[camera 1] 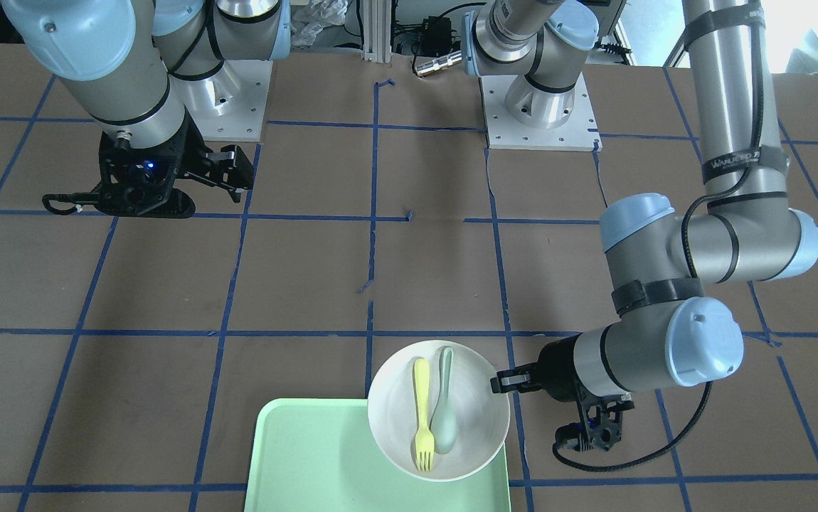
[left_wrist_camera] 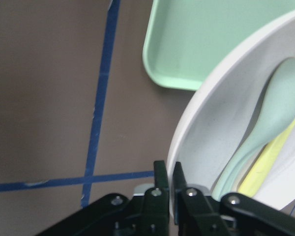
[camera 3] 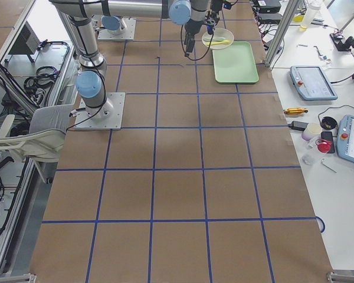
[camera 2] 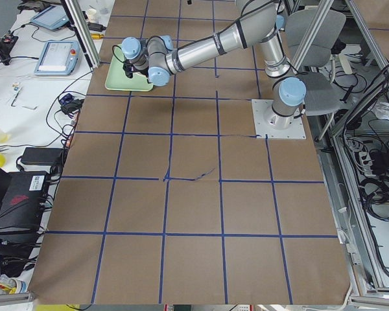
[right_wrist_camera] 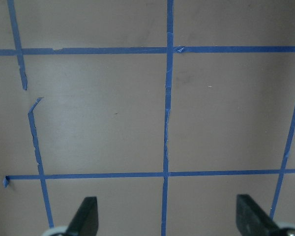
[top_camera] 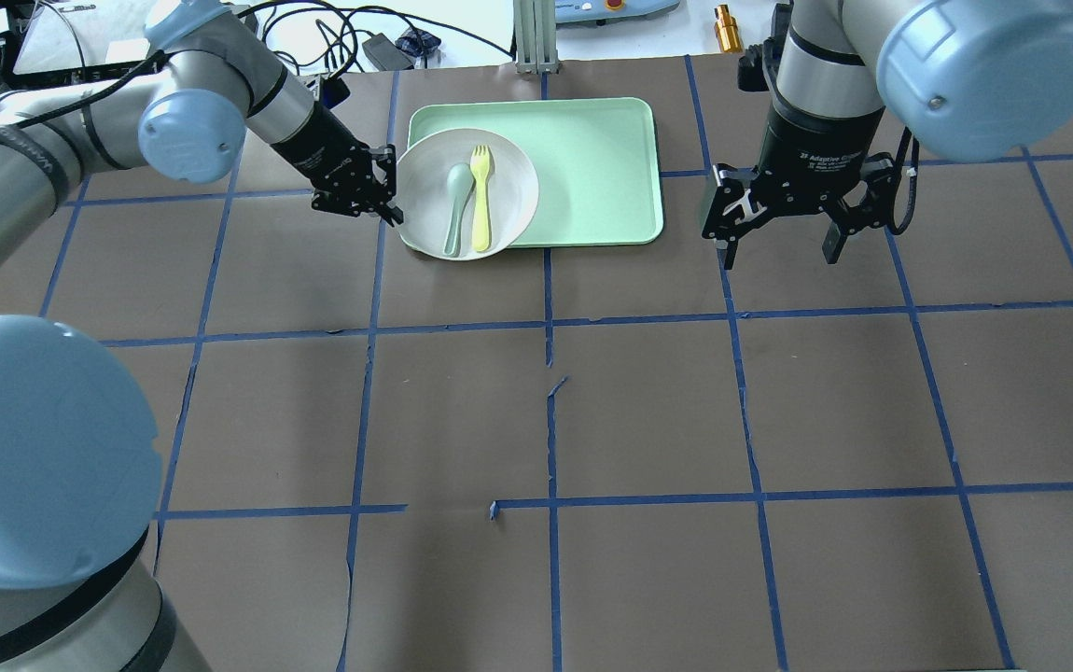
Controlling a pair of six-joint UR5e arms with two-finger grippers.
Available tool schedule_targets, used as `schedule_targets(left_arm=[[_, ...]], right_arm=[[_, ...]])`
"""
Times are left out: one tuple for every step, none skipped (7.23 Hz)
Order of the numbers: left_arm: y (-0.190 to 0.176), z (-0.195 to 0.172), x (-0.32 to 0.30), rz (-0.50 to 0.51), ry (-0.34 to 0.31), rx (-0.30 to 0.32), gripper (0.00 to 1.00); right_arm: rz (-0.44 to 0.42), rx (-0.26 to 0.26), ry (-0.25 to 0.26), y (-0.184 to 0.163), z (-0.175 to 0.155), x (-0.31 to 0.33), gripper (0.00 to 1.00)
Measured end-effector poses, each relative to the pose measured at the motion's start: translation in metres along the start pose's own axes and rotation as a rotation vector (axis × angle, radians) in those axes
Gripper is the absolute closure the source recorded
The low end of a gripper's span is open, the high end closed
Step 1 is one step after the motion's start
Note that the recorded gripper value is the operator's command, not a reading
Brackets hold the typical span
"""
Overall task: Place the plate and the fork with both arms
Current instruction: 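Lift the plate with the left gripper and carry it onto the green tray, then release the plate and raise the left gripper while the right gripper moves toward the tray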
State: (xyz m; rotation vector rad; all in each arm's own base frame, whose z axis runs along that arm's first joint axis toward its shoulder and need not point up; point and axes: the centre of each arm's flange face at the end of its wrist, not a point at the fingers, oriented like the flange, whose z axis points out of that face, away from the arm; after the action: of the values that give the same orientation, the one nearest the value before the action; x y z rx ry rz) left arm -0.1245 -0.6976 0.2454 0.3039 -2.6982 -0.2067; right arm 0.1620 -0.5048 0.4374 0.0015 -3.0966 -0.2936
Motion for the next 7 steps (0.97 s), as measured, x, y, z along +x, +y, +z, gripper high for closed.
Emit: schedule_targets(left_arm=[[-0.016,0.018,0.018,-0.037,-0.001,0.012,1.0],[-0.03,0.036,0.032,-0.072,0.006,0.019,1.0],[-0.042,0.047,0.041,-0.095,0.02,0.023,1.0],[-0.053,0.053,0.048,-0.109,0.03,0.028,1.0],[-0.061,0.061,0.051,-0.111,0.034,0.028,1.0],[-0.065,0.069,0.052,-0.102,0.034,0.023,1.0],[-0.065,0.076,0.055,-0.09,0.031,0.016,0.93]], right_arm=[[0.0,-0.001,0.0,0.0,0.0,0.0,0.0],[0.001,-0.002,0.0,0.001,0.0,0.0,0.0],[0.002,-0.001,0.0,0.001,-0.001,0.0,0.0],[0.003,0.0,0.0,0.002,-0.001,0.0,0.0],[0.004,0.001,0.0,0.003,-0.002,0.0,0.0],[0.005,0.002,0.0,0.003,-0.003,-0.001,0.0],[0.005,0.003,0.0,0.004,-0.003,-0.001,0.0]])
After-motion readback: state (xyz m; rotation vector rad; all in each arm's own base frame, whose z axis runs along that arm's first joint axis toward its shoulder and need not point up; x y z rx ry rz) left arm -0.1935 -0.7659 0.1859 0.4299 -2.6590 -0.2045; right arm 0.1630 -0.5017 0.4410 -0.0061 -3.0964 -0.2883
